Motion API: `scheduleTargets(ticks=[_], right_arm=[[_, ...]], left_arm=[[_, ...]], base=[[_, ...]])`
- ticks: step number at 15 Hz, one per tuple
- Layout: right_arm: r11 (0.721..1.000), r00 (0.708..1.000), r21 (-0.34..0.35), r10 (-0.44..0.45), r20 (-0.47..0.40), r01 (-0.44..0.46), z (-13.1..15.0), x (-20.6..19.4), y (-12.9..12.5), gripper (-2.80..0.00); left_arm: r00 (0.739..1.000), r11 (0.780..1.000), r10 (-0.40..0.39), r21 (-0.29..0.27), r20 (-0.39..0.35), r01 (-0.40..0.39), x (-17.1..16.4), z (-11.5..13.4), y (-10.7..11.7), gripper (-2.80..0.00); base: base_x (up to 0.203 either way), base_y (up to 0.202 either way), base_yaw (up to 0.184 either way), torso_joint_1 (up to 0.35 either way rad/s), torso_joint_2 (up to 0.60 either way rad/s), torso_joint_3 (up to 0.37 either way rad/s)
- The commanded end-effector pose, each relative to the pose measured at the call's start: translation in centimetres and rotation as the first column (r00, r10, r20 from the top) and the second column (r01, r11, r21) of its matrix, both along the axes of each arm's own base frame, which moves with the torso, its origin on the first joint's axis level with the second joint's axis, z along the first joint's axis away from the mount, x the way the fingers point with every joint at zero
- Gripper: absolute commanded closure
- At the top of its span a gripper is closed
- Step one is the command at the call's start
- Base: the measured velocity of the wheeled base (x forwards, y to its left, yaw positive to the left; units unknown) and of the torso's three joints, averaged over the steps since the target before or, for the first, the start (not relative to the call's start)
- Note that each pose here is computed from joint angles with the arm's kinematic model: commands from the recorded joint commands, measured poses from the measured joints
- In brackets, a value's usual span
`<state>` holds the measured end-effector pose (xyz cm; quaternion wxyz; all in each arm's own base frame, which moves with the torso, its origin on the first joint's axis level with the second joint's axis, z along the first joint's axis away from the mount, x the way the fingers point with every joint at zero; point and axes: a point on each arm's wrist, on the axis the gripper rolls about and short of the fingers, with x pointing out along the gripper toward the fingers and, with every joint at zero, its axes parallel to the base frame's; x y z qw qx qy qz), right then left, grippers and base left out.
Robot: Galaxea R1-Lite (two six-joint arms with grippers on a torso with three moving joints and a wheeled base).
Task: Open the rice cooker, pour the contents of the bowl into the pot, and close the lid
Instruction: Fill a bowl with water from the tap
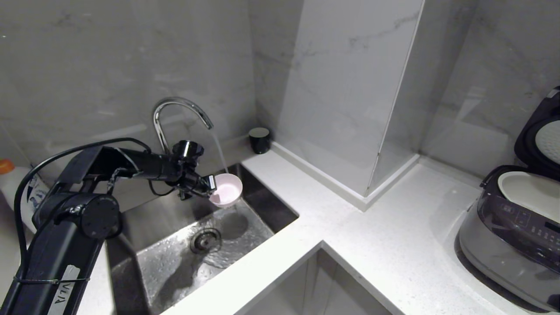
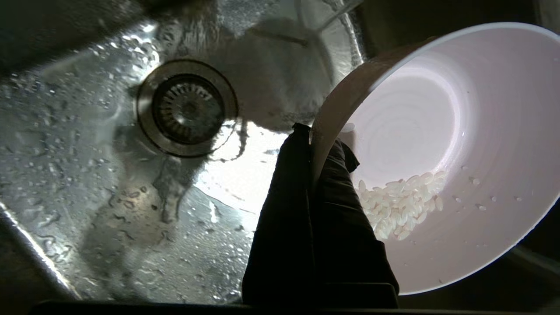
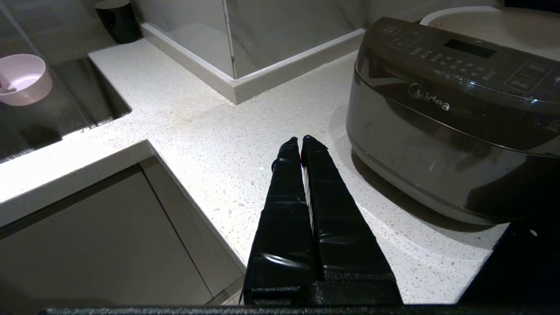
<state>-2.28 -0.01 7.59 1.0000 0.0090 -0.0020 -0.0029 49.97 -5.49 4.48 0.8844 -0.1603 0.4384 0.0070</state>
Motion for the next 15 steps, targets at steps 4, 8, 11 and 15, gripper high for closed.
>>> scheduleTargets(ticks=[4,8,11,15], right_arm=[[1.000,1.000,0.000,0.000,0.001,0.000,0.0,0.0,0.0,0.00],[1.000,1.000,0.000,0.000,0.001,0.000,0.0,0.0,0.0,0.00],[1.000,1.000,0.000,0.000,0.001,0.000,0.0,0.0,0.0,0.00],[1.000,1.000,0.000,0.000,0.001,0.000,0.0,0.0,0.0,0.00]], left_arm=[[1.000,1.000,0.013,-0.006,0.009,-0.013,-0.2,0.9,0.4,0.00],[0.998,1.000,-0.005,0.006,-0.056,0.005,-1.1,1.0,-0.1,0.00],[0.998,1.000,-0.020,0.006,-0.052,0.020,-1.2,1.3,-0.7,0.00],[0.998,0.999,-0.044,0.011,-0.054,0.045,-1.5,1.4,-2.1,0.00]], base=[[0.000,0.000,0.000,0.000,0.00,0.000],[0.000,0.000,0.000,0.000,0.00,0.000],[0.000,0.000,0.000,0.000,0.00,0.000],[0.017,0.000,0.001,-0.001,0.00,0.001]])
